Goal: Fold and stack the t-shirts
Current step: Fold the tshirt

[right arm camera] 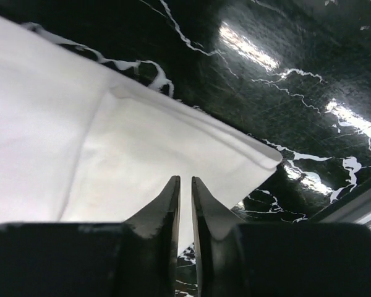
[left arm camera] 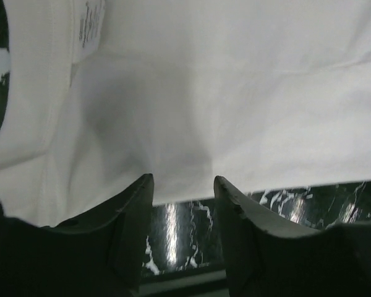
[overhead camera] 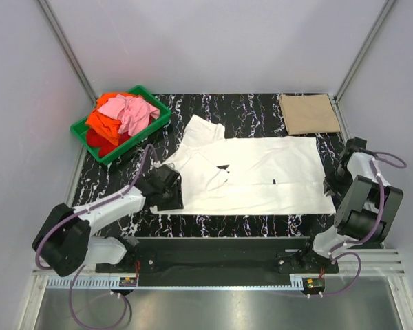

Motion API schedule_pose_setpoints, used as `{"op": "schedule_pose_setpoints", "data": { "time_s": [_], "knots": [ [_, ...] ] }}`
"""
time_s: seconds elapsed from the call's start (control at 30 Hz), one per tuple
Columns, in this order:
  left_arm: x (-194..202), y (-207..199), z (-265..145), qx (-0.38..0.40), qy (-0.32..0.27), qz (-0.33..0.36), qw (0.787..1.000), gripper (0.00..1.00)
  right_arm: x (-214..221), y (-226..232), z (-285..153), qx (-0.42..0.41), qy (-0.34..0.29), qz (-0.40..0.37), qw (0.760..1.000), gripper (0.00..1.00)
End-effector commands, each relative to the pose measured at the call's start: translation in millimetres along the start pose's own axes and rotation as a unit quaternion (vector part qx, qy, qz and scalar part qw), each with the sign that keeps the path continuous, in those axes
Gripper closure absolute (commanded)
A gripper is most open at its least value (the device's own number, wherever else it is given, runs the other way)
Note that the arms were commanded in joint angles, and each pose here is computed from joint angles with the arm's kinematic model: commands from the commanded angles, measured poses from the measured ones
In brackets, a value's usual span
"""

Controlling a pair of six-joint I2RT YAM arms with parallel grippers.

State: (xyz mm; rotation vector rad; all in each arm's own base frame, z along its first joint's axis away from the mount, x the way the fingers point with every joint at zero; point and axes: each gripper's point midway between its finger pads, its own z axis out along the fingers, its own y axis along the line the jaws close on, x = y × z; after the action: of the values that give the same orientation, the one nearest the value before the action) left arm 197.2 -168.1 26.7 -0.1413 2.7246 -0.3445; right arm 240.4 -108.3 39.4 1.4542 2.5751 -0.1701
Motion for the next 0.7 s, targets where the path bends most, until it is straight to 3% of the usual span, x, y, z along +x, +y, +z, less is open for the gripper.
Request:
{"op": "schedule_pose_setpoints", "data": {
  "time_s": [0.0,0.07,0.23,0.43,0.67],
  "knots": [
    [-47,-30,-45,0.037,-0.056,0.046,0.997,0.48,-35,25,-52,-0.074,-0.062,-0.016,0.995,0.79],
    [-100,-50,-70,0.048,-0.107,0.103,0.988,0.43,-47,50,-75,-0.141,-0.075,-0.031,0.987,0.75],
    [-203,-71,-84,0.078,-0.148,0.146,0.975,0.40,-73,100,-99,-0.250,-0.099,-0.075,0.960,0.70],
    [-309,-90,-26,0.066,-0.154,0.208,0.964,0.40,-105,140,-88,-0.300,-0.110,-0.107,0.942,0.68],
    [-360,-67,61,0.018,-0.132,0.198,0.971,0.42,-129,167,-63,-0.318,-0.103,-0.124,0.934,0.67]
  ]
}}
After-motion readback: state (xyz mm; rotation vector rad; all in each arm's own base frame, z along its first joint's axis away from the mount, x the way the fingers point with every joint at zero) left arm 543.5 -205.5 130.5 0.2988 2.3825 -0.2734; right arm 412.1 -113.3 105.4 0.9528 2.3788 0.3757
